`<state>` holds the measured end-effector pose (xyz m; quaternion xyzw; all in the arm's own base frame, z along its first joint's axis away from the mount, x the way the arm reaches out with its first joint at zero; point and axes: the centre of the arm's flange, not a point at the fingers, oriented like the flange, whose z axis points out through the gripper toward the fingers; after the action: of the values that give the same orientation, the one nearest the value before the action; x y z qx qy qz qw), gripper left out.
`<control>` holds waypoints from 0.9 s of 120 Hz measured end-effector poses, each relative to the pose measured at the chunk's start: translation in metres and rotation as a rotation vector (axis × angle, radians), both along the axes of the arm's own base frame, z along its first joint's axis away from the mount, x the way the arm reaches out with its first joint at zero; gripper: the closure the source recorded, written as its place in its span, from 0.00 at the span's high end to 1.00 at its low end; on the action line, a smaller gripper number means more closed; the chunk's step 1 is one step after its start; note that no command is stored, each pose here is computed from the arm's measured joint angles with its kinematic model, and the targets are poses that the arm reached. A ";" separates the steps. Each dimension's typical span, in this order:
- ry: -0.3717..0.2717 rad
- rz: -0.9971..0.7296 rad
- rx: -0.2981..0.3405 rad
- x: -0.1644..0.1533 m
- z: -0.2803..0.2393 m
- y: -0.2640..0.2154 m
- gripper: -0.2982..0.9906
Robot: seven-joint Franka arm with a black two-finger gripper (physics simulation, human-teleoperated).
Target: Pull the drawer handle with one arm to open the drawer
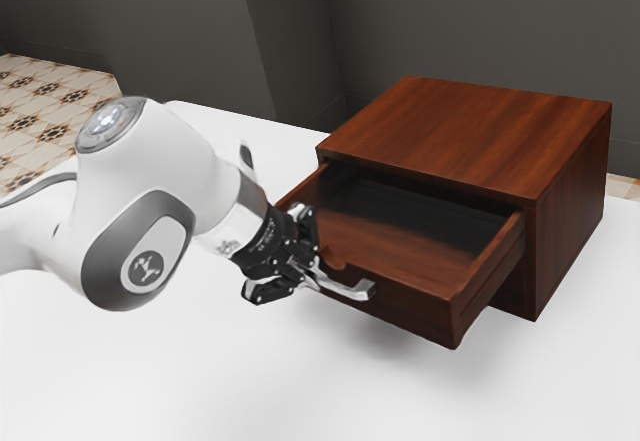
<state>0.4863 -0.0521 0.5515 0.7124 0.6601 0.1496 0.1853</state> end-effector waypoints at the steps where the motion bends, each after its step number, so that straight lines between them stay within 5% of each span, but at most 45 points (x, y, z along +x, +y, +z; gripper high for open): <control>1: 0.000 0.000 0.000 -0.001 0.000 0.000 0.16; 42: -0.012 -0.009 0.008 -0.028 0.001 -0.007 0.16; 96: -0.068 -0.067 0.036 -0.044 0.023 -0.038 0.48; 108: -0.142 -0.129 0.032 -0.032 0.102 -0.074 0.59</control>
<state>0.4540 -0.1264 0.6537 0.7439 0.5954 0.1980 0.2298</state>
